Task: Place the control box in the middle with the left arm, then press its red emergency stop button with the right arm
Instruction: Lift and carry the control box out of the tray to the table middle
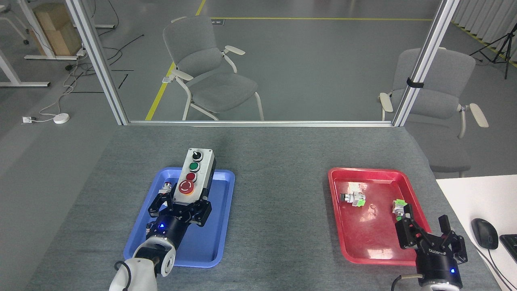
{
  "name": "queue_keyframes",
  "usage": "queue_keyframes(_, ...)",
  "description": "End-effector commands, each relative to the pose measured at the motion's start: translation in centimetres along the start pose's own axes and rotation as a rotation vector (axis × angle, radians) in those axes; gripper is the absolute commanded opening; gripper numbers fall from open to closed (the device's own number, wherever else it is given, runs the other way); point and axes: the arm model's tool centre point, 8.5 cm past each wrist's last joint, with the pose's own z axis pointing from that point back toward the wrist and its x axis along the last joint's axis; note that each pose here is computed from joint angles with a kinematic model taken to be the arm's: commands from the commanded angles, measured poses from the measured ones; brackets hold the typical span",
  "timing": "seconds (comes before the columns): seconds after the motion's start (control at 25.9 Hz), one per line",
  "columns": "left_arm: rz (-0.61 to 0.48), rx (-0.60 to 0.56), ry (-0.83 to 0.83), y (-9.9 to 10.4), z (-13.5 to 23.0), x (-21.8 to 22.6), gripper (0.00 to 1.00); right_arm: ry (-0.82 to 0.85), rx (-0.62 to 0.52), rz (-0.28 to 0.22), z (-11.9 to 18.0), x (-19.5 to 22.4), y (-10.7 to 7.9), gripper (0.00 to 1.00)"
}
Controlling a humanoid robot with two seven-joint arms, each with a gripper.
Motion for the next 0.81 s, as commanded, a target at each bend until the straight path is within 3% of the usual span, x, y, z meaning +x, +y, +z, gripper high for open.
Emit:
queue_keyframes(0.0, 0.006, 0.077, -0.047, 1.8, 2.4, 1.3, 0.0, -0.001, -0.002, 0.003, 0.0, -0.1, -0.1, 0.99)
queue_keyframes(0.27, 0.019, 0.027, -0.222, -0.5, 2.6, 12.1, 0.0, 0.0, -0.004, 0.004, -0.1, -0.2, -0.2, 0.99)
queue_keyframes(0.46, -0.102, -0.013, -0.259, -1.7, 0.9, 18.7, 0.0, 0.0, -0.004, 0.006, -0.1, -0.2, -0.2, 0.99)
queue_keyframes(0.77, -0.245, -0.203, -0.267, -7.0, 0.1, 19.5, 0.0, -0.002, -0.007, 0.01, -0.2, -0.3, -0.3, 0.99)
